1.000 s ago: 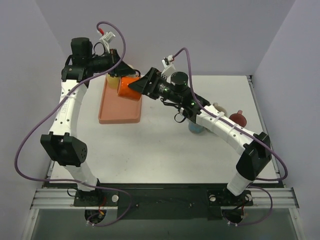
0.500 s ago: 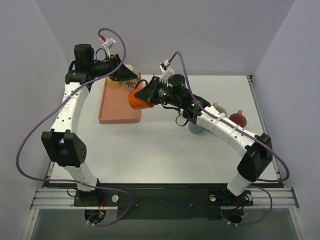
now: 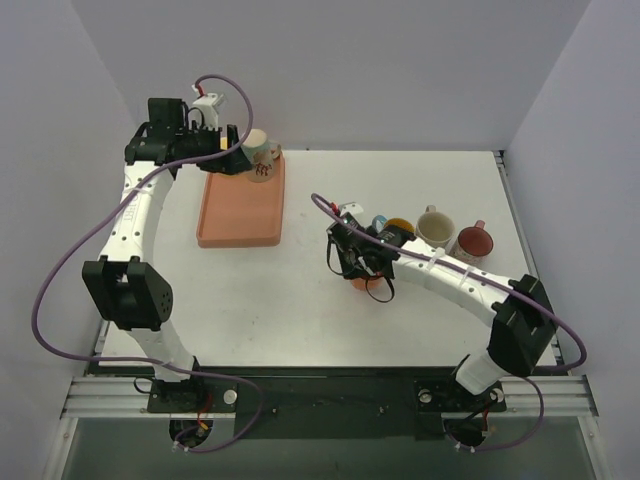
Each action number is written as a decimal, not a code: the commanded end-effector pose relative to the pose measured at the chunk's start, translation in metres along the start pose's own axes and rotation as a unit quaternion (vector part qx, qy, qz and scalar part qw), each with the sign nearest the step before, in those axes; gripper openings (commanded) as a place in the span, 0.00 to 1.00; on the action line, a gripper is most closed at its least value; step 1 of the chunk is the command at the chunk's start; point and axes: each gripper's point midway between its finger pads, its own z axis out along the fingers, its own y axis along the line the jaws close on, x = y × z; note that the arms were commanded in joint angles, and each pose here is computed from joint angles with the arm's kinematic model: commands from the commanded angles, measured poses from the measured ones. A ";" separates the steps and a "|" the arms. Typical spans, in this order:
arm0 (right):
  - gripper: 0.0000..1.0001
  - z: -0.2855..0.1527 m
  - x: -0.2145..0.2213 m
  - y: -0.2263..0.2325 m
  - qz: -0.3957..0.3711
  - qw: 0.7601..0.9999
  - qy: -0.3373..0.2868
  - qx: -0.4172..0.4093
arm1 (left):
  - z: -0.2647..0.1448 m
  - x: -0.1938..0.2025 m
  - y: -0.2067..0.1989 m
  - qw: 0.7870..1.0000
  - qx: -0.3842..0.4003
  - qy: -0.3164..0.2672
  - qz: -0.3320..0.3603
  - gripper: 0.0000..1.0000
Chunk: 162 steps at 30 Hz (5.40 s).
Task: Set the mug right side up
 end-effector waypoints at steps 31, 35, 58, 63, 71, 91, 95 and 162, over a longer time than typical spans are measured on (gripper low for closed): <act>0.48 0.040 0.073 -0.043 -0.117 0.990 0.080 -0.015 | 0.078 -0.027 0.061 0.957 -0.173 0.048 0.230 0.82; 0.62 0.014 0.058 -0.039 -0.130 0.989 0.068 -0.016 | 0.104 -0.066 0.049 0.941 -0.184 -0.001 0.284 0.84; 0.93 -0.030 0.049 -0.021 -0.101 0.991 0.065 -0.057 | 0.250 -0.062 0.138 0.716 -0.329 0.046 0.615 0.82; 0.92 -0.030 0.051 -0.023 -0.099 0.992 0.063 -0.054 | 0.259 -0.053 0.150 0.683 -0.324 0.066 0.652 0.82; 0.93 -0.030 0.053 -0.024 -0.098 0.992 0.065 -0.055 | 0.274 -0.021 0.187 0.637 -0.309 0.133 0.693 0.82; 0.92 -0.033 0.038 -0.026 -0.084 0.993 0.051 -0.057 | 0.245 -0.041 0.174 0.629 -0.328 0.102 0.697 0.00; 0.92 -0.035 0.031 -0.023 -0.086 0.993 0.045 -0.061 | 0.221 -0.070 0.144 0.666 -0.336 0.056 0.663 0.00; 0.91 -0.029 0.033 -0.007 -0.082 0.992 0.048 -0.085 | 0.191 -0.032 0.186 0.970 -0.225 -0.085 0.028 0.90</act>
